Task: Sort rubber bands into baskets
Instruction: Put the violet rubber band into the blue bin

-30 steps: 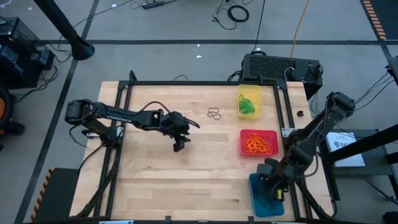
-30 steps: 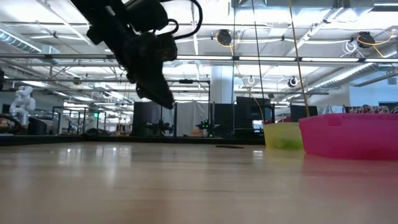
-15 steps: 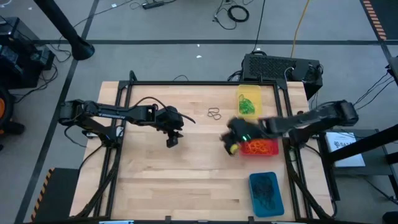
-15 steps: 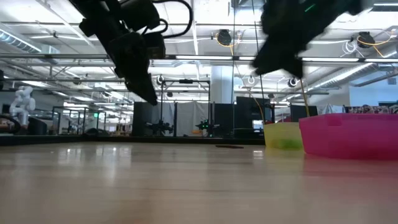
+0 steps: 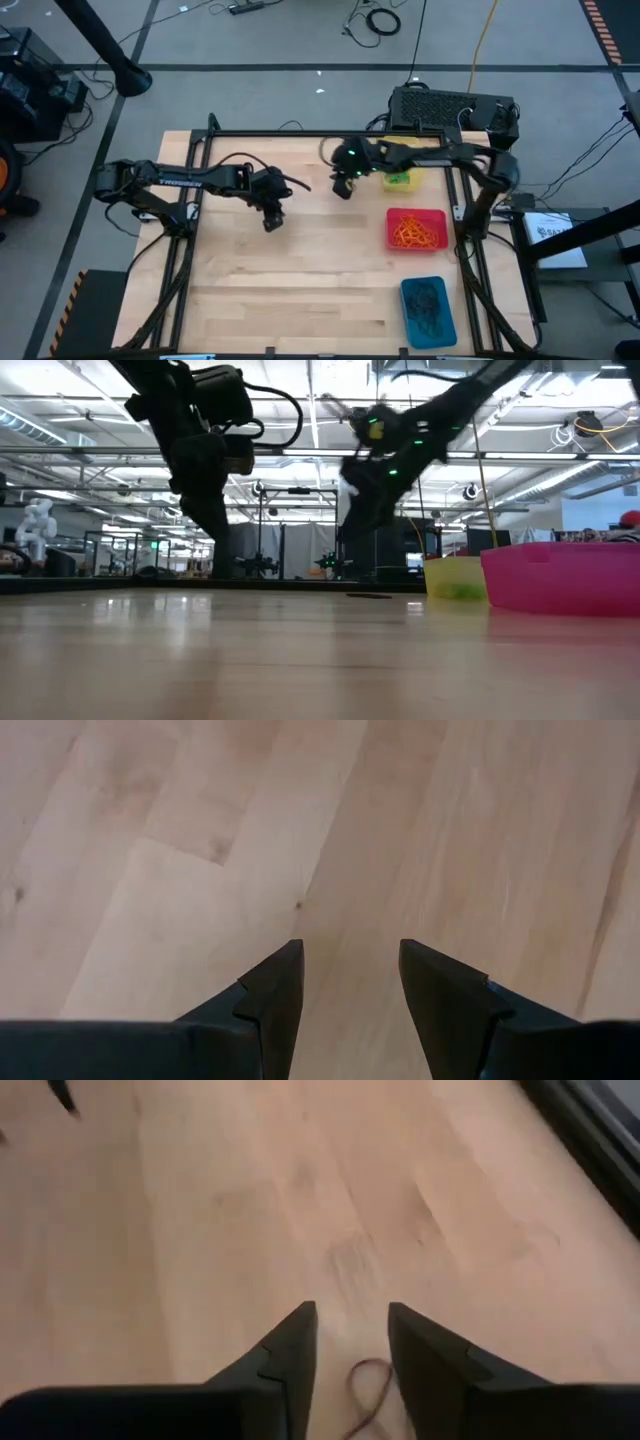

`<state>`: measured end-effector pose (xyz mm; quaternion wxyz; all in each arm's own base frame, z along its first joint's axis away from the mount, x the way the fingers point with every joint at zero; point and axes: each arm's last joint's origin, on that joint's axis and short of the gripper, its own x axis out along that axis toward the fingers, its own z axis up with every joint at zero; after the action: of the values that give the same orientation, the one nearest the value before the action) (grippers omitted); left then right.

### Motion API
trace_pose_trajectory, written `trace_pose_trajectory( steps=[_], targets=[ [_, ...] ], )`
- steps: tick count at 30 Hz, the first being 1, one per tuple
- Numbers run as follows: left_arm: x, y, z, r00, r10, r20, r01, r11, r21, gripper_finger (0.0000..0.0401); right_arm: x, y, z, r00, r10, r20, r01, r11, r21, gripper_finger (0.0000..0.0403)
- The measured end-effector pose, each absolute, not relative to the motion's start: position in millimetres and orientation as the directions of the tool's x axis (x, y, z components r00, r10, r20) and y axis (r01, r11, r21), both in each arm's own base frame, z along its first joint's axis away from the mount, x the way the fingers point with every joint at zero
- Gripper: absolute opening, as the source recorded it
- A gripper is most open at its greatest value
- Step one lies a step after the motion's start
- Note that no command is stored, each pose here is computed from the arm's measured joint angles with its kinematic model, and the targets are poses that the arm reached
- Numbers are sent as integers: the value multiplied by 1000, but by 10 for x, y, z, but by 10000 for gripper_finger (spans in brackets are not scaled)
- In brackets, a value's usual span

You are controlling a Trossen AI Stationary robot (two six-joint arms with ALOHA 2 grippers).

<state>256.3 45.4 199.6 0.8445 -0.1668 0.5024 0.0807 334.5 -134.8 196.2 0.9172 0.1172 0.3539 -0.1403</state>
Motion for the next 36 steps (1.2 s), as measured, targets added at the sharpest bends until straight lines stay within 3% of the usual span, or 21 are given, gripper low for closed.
trace_pose_trajectory(
  steps=[6,10,16,20,24,31,33,36],
  targets=[
    [2529,543,1990,468,-18,-883,-365,907,-212,173,3671,-1636,1873,525,-121,-842,237,971,9,170],
    [2511,585,1986,461,-13,-888,-394,893,-218,173,3715,-1737,1677,388,-30,-921,202,978,53,206],
    [2490,632,1981,451,-2,-893,-420,882,-214,173,3654,-1877,1409,315,46,-948,209,971,116,242],
    [2488,651,1982,446,35,-895,-438,880,-184,173,3647,-1919,1300,283,42,-958,255,960,118,243],
    [2490,655,1983,446,46,-894,-442,880,-175,173,3668,-1847,1272,249,32,-968,225,970,90,198],
    [2489,659,1982,444,51,-894,-439,883,-168,173,3675,-1606,1408,213,60,-975,170,981,97,18],
    [2488,660,1982,444,52,-895,-440,882,-167,173,3645,-1547,1494,207,85,-975,190,974,125,12],
    [2488,659,1982,444,52,-895,-434,886,-164,173,3669,-1542,1834,294,59,-954,219,967,127,4]
  ],
)
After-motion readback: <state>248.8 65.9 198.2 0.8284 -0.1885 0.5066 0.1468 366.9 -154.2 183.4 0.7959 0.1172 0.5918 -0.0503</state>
